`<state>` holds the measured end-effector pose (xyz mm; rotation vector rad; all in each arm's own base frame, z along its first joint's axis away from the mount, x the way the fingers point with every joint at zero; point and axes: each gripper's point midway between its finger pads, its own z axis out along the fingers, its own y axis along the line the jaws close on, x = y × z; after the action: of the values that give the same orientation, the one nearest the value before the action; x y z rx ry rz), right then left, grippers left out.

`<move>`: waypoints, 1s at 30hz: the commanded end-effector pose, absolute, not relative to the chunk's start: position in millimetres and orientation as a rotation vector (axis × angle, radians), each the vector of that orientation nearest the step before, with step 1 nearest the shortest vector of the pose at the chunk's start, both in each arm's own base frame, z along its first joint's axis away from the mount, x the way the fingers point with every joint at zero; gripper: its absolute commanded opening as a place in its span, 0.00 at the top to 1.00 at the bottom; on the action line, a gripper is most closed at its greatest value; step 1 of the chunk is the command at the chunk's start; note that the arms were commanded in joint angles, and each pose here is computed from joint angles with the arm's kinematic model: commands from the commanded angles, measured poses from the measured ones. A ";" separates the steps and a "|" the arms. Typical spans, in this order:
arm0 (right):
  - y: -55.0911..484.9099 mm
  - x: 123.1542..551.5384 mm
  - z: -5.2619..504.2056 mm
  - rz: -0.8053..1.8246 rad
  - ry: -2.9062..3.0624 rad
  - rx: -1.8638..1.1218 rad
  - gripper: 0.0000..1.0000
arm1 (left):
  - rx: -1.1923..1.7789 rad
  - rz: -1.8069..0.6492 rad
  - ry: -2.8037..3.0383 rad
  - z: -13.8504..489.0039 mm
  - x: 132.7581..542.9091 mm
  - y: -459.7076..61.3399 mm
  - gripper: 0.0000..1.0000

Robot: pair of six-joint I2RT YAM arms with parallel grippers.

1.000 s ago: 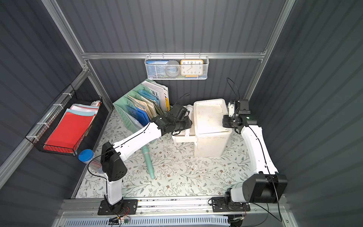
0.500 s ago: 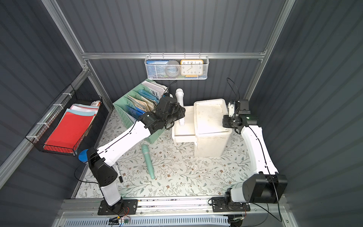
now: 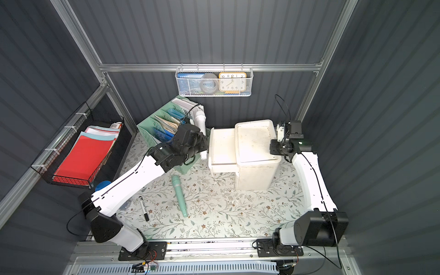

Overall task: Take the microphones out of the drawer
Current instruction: Place the microphone at the center of the board.

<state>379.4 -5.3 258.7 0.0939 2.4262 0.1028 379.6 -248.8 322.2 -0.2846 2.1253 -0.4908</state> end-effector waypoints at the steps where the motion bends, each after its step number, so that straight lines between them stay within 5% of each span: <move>1: 26.4 354.2 222.1 0.346 2.588 0.150 0.94 | -0.393 -0.418 2.181 290.8 366.9 -209.8 0.79; 17: 26.3 356.7 216.6 0.347 2.604 0.153 0.94 | -0.648 -0.091 2.322 145.4 290.2 -109.3 0.82; 30: 26.3 355.3 211.7 0.348 2.618 0.157 0.94 | -0.782 -0.004 2.414 66.0 254.0 -84.0 0.81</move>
<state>380.4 -5.2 257.8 0.0934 2.4289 0.1036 268.0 -98.2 86.8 -0.6966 2.3811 -0.0695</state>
